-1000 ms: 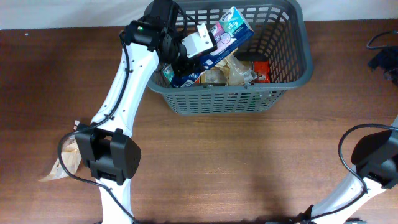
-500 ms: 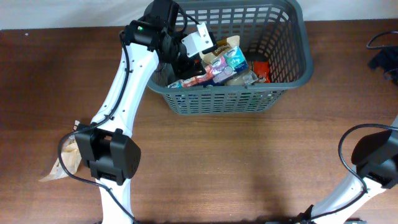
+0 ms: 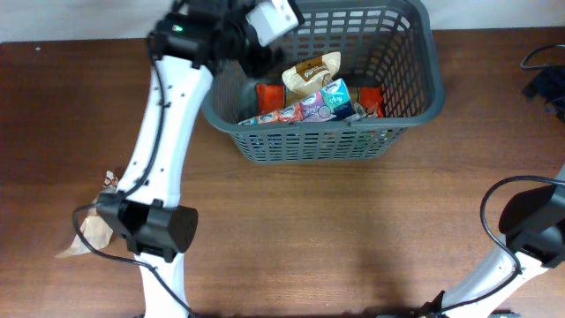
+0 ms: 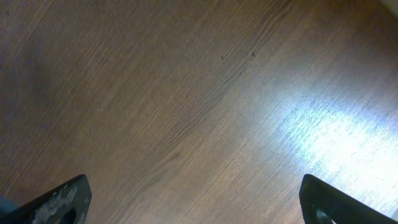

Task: Pack container
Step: 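Open the left gripper and withdraw it toward the left edge, then lower the left gripper onto the brown Tree bread bag and grasp it, then lift the Tree bag and carry it over the basket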

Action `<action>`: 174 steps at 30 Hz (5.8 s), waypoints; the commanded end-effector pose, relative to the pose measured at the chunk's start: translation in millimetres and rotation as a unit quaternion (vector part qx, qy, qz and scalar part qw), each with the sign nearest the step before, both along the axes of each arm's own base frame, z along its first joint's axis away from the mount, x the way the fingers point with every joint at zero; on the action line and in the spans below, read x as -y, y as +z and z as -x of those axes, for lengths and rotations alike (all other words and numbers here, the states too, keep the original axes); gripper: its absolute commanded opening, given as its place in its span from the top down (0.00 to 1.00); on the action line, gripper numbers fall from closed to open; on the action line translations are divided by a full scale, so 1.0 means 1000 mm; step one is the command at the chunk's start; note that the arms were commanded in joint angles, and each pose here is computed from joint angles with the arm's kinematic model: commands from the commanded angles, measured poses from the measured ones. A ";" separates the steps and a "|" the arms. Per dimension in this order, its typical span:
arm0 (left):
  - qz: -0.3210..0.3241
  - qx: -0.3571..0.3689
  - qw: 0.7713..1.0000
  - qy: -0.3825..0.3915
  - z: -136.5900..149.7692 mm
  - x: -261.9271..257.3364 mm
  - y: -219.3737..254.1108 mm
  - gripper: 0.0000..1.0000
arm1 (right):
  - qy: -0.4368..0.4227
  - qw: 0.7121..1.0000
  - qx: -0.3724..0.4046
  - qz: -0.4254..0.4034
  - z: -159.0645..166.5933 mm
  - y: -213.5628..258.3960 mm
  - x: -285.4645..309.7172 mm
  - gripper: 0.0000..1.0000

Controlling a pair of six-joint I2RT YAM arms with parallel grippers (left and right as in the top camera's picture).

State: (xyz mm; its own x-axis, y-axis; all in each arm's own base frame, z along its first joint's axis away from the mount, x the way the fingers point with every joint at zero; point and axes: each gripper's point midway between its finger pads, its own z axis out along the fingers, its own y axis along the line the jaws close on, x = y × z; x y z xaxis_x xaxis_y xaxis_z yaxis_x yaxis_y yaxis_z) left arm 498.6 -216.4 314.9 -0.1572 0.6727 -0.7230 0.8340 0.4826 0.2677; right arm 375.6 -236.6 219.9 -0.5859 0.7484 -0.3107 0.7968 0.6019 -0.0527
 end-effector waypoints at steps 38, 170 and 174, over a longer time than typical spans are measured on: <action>0.134 -0.250 0.736 0.614 0.247 -0.316 0.018 0.24 | -0.010 1.000 0.000 0.009 0.004 0.003 0.003 0.01; 0.510 0.007 0.759 0.405 0.069 -0.371 0.048 0.98 | -0.010 1.000 0.000 0.009 0.004 0.003 0.003 0.01; 0.495 0.114 0.830 0.230 0.093 -0.304 0.141 0.98 | -0.010 1.000 0.000 0.009 0.004 0.003 0.003 0.01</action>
